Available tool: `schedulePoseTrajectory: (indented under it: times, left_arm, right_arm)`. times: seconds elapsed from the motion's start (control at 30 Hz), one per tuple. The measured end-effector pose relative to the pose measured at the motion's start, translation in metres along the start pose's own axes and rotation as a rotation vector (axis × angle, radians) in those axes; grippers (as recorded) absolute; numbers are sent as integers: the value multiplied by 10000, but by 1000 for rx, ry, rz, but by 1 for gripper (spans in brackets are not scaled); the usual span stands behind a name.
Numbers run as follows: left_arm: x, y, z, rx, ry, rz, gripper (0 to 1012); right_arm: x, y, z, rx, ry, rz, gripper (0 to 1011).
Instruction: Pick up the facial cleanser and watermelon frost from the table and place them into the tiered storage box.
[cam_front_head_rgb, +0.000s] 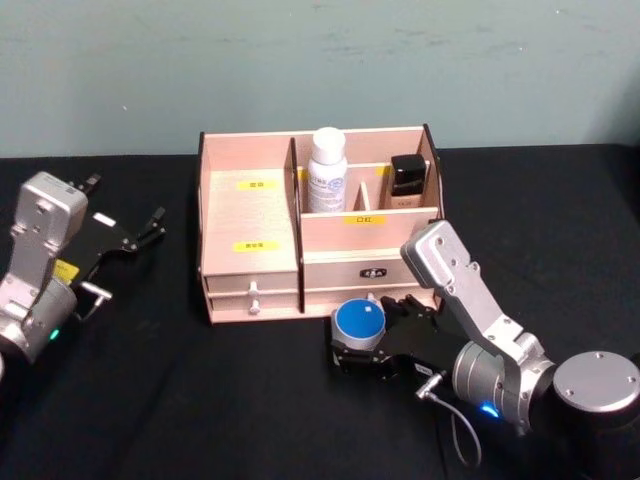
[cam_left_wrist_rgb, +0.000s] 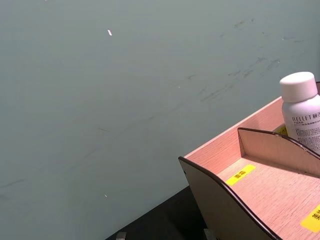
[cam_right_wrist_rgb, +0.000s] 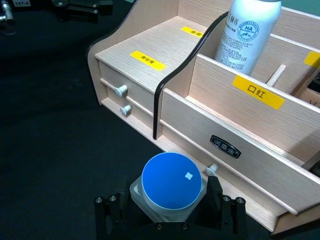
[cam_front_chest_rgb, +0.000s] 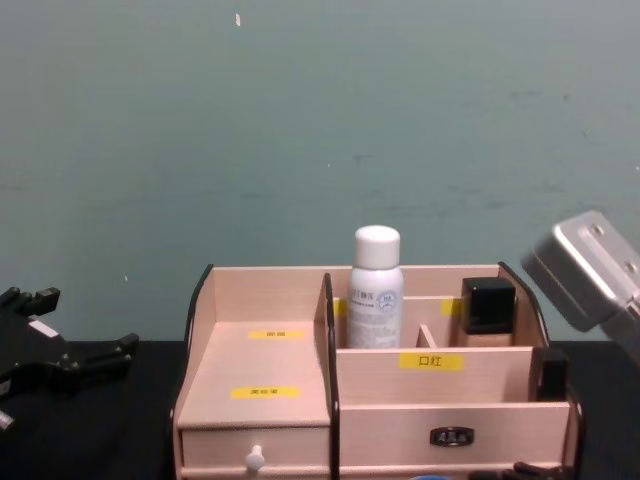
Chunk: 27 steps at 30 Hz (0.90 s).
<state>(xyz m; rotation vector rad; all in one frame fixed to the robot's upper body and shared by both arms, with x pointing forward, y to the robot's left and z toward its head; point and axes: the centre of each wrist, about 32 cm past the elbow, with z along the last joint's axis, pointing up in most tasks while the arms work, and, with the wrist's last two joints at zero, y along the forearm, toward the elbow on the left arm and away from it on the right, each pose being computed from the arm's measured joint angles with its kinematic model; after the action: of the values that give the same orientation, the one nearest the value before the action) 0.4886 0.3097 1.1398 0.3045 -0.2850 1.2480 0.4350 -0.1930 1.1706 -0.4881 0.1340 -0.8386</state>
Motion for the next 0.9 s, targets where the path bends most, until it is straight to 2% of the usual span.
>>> schedulePoseTrajectory:
  times: [0.63,0.9]
  left_arm:
    - [0,0,0,0,0,0,1001]
    - [0,0,0,0,0,0,1001]
  right_arm:
    - [-8,12,-3,-5,1,-6,1003]
    - [-9,11,-3,-4,1,-5,839]
